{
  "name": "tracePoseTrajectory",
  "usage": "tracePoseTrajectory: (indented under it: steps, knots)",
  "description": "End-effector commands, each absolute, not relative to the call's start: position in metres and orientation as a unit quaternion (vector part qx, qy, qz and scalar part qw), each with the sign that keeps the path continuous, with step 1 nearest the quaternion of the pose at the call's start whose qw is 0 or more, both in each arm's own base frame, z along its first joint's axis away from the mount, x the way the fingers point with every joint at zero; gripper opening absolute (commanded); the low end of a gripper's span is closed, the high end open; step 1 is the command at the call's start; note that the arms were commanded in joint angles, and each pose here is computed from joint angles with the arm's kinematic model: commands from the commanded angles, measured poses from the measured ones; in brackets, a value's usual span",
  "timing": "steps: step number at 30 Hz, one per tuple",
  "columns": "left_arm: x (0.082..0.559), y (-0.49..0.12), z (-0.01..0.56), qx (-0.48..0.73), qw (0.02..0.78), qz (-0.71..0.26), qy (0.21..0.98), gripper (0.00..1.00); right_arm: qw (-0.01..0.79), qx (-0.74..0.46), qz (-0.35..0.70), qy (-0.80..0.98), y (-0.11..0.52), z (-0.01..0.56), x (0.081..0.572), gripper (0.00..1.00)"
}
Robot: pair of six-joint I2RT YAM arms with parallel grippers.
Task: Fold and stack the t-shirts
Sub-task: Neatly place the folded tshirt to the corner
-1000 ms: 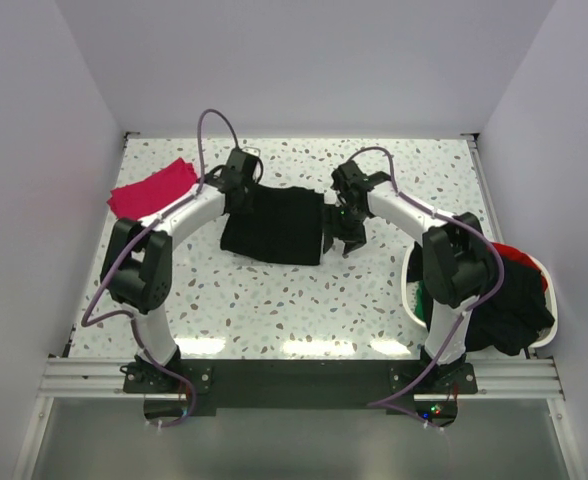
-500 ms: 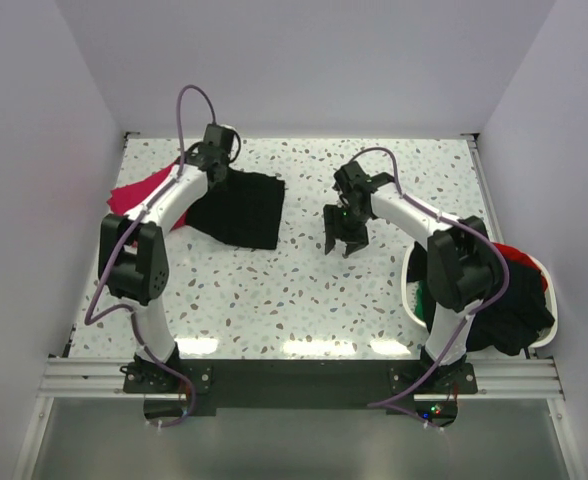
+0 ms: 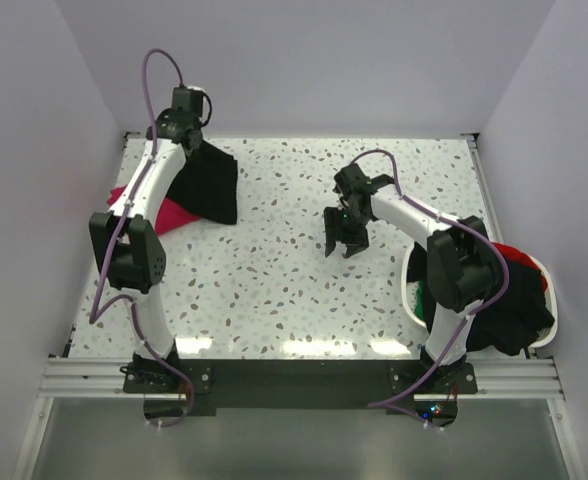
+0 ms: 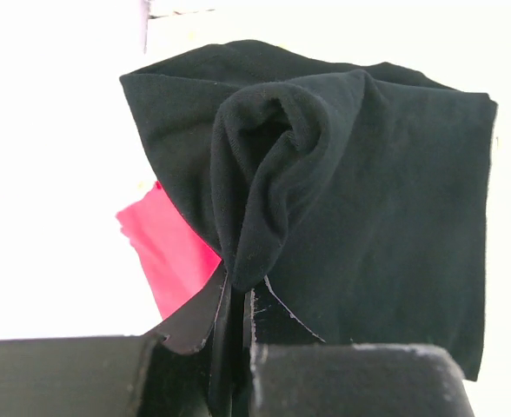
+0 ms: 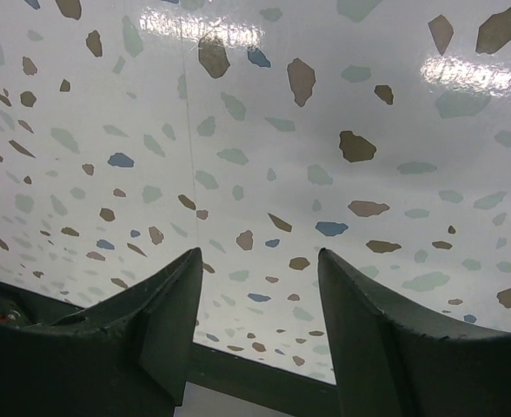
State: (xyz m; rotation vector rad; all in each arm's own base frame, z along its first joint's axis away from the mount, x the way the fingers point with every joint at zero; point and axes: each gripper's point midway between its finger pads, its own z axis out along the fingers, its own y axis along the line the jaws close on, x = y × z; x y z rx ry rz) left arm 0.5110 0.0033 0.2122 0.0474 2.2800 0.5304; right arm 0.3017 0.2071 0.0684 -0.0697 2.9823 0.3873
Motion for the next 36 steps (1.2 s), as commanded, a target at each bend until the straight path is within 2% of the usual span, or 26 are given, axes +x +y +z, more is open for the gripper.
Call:
tracePoseTrajectory:
  steps: [1, 20, 26, 36]
  knots:
    - [0.514, 0.023, 0.252, 0.002, 0.411, 0.238, 0.880, 0.00, 0.080, -0.025, 0.142, 0.986, 0.211, 0.078, 0.303, 0.59]
    - [0.492, 0.082, 0.283, -0.050, 0.428, 0.244, 0.869, 0.00, 0.075, -0.022, 0.157, 0.985, 0.216, 0.076, 0.302, 0.59]
    - [0.479, 0.111, 0.256, -0.073, 0.410, 0.244, 0.876, 0.00, 0.081, -0.023, 0.162, 0.983, 0.217, 0.082, 0.301, 0.59]
    - [0.464, 0.162, 0.179, -0.118, 0.350, 0.236, 0.899, 0.00, 0.086, -0.022, 0.171, 0.981, 0.216, 0.091, 0.296, 0.59]
